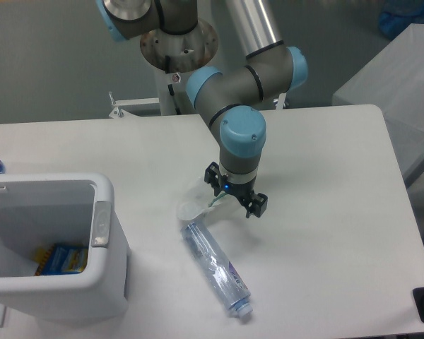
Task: Place the trash in the trash can
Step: 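Lower the gripper onto the wrapper and close on it, then lift the wrapper and carry it over the white trash bin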
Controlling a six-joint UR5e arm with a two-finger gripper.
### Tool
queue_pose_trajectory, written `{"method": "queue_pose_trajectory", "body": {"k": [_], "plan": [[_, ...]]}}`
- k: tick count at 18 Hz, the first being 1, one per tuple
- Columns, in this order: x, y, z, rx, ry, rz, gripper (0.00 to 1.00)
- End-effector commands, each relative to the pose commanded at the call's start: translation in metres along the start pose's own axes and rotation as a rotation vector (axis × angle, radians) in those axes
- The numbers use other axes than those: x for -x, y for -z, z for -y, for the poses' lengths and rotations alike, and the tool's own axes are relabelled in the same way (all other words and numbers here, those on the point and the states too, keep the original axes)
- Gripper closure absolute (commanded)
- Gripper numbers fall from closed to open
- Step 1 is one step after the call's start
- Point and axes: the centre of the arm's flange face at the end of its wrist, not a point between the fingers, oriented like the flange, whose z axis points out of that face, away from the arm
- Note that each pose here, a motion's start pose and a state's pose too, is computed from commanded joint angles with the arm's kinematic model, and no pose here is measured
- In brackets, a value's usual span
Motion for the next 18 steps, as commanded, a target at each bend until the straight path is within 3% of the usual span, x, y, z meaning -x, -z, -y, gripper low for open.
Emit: {"method": "queue_pose_trajectory", "body": {"k": [2, 9, 13, 18], "plan": [[-0.001, -0.001, 0.000, 0.001, 0.002, -0.003, 0.24], [0.000, 0.002, 0.000, -0.001, 0.005, 0.001, 0.89], [0.000, 0.004, 0.000, -0.002, 0.001, 0.004, 0.96], [0.005, 0.019, -0.003, -0.014, 0.009, 0.024, 0.96]]}}
